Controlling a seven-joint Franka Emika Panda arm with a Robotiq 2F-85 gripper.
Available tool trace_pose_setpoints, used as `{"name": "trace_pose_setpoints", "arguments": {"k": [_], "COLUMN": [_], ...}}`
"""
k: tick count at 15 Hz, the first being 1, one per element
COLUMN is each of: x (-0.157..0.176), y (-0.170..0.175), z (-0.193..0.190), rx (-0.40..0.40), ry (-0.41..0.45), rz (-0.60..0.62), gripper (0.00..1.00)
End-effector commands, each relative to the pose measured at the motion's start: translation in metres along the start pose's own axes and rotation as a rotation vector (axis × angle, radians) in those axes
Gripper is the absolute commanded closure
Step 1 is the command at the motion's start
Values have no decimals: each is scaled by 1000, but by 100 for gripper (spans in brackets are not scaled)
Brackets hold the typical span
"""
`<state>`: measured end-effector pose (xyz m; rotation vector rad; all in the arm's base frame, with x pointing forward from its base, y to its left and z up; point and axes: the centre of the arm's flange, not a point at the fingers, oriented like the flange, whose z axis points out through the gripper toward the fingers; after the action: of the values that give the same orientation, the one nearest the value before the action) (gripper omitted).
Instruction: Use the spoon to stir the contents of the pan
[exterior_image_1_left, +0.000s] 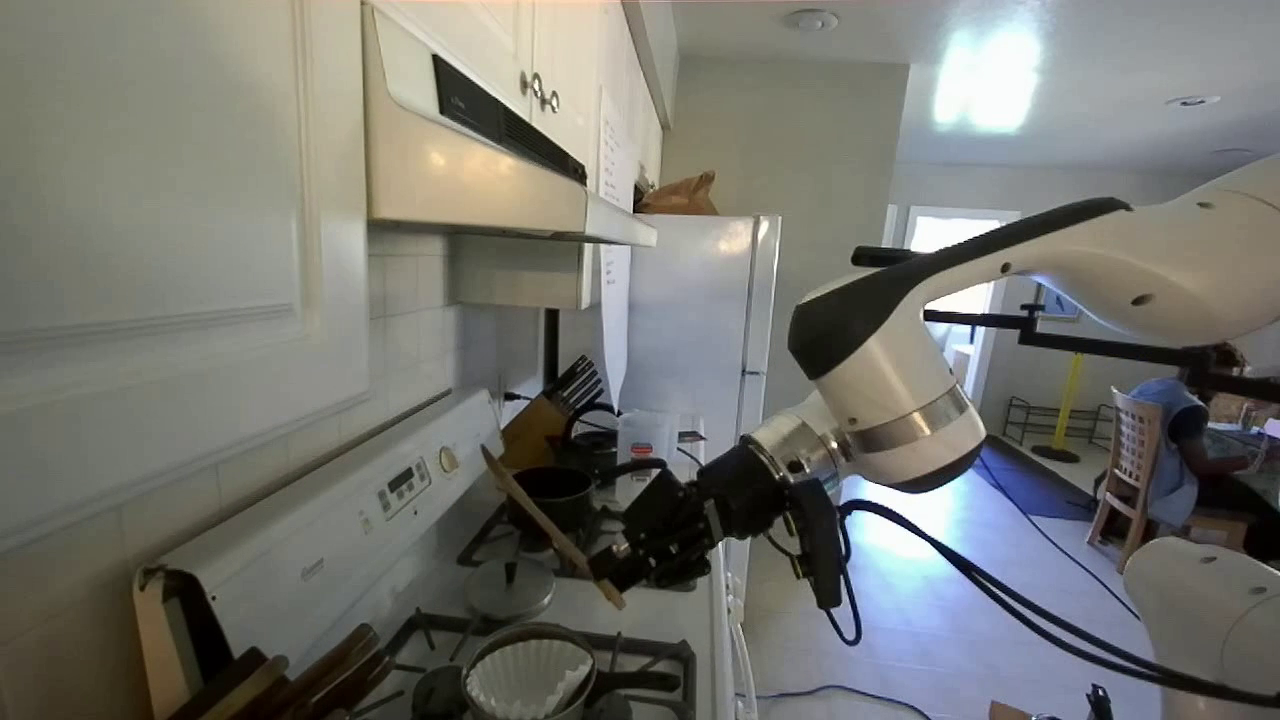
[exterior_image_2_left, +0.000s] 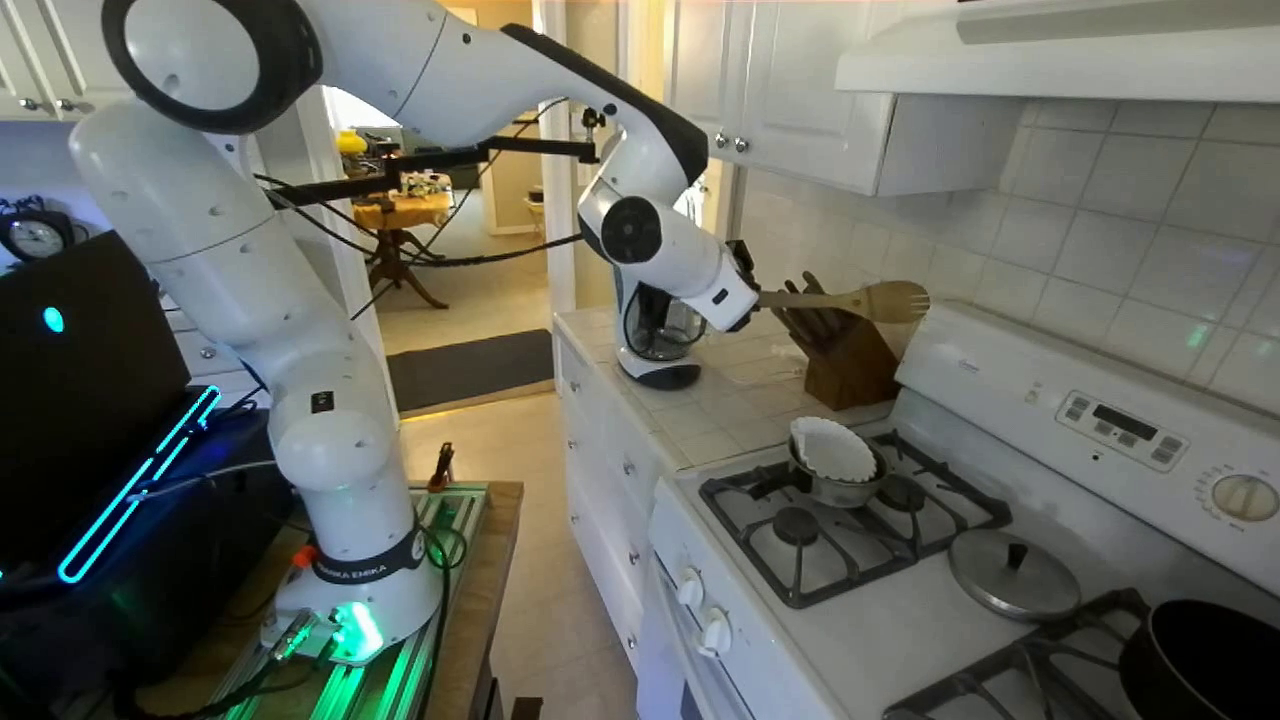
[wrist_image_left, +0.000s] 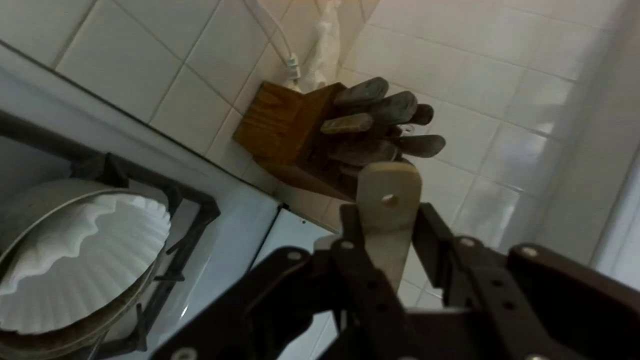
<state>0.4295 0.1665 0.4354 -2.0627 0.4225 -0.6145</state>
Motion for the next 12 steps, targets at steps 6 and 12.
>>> {"name": "trace_pose_setpoints", "arguments": {"k": [6,12], "x": [-40,-45], "y": [69,82], "z": [21,29], "rx": [312,371], "ry": [-141,-202], "rz": [113,159], "gripper": [69,92]}}
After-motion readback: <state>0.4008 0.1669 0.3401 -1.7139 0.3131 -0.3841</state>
